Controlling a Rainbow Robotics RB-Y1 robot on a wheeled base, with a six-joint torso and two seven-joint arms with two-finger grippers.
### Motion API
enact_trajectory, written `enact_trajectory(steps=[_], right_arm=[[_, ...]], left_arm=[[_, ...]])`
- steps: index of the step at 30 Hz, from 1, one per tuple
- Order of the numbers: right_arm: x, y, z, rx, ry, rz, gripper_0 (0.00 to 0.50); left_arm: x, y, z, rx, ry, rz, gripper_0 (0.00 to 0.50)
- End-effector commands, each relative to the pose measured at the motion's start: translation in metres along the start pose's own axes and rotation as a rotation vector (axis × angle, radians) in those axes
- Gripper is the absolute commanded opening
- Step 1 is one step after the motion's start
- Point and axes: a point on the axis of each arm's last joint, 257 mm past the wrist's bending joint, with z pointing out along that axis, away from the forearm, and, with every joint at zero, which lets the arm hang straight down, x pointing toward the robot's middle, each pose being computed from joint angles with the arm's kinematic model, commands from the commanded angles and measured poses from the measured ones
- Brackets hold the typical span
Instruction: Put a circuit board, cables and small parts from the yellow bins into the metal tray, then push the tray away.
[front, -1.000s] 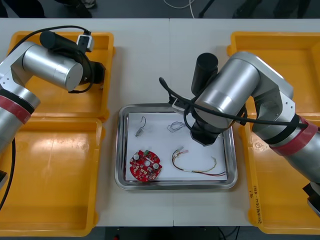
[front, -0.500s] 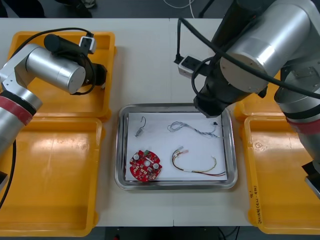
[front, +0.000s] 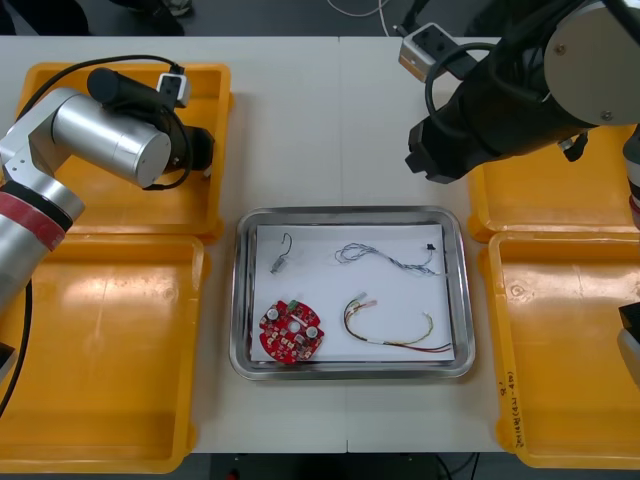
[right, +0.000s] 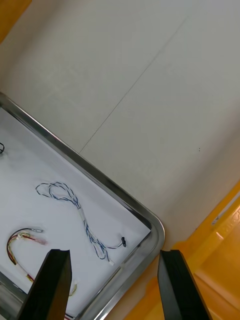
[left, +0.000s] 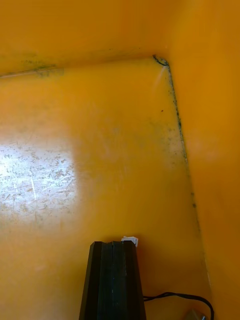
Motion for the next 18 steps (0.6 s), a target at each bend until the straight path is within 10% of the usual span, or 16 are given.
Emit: enact_trajectory(steps=[1, 18], right_arm=[[-0.004, -0.036, -0.033, 0.068, -0.060, 0.106, 0.500], [0.077, -0.144, -0.065, 0.261, -0.033, 0.404, 0.500]], left_arm=[[-0.026, -0.007, -0.016, 0.019, -0.011, -0.089, 0.000], [-0.039, 0.023, -0.046, -0.005, 0.034, -0.090, 0.001]])
